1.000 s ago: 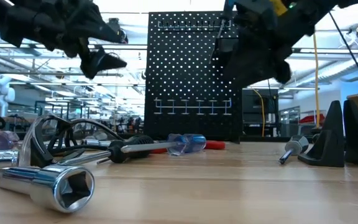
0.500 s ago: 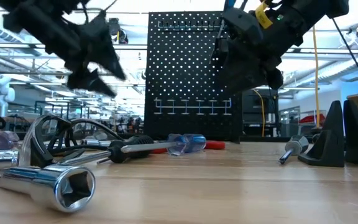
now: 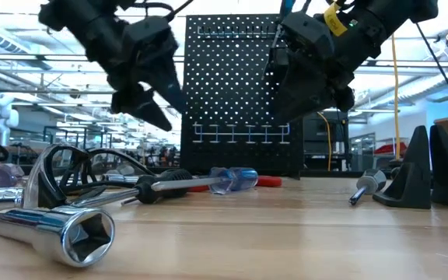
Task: Hang tools onto peg board
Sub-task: Hang the blue screwdriver onto the peg board
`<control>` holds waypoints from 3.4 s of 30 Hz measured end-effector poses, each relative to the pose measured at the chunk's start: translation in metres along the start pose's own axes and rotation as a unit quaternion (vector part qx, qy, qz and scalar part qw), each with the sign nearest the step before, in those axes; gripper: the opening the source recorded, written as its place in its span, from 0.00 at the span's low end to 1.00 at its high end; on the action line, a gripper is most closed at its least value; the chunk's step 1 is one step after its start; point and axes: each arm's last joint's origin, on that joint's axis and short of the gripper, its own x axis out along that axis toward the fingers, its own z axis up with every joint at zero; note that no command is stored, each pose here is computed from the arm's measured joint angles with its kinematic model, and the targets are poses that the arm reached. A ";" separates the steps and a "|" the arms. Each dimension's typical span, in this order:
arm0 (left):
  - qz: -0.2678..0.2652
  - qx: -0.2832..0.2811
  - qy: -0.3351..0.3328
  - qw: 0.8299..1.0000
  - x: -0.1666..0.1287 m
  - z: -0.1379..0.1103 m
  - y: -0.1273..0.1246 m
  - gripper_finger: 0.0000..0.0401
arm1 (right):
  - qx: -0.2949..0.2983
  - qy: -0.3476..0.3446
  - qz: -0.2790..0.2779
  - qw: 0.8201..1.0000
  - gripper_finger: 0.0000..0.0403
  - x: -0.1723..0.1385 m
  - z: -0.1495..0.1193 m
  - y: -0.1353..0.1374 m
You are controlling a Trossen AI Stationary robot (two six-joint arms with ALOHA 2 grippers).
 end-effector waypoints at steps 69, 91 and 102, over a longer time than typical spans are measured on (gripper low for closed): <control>0.097 0.124 0.084 0.984 0.105 0.002 -0.073 0.62 | 0.024 0.067 -0.031 0.997 0.38 -0.024 -0.007 -0.012; 0.041 0.157 0.152 0.975 0.126 -0.004 -0.061 0.37 | 0.035 0.066 -0.027 0.997 0.38 -0.025 -0.007 -0.010; 0.036 0.162 0.133 0.977 0.128 -0.002 -0.063 0.26 | 0.034 0.068 -0.025 0.997 0.38 -0.025 -0.007 -0.010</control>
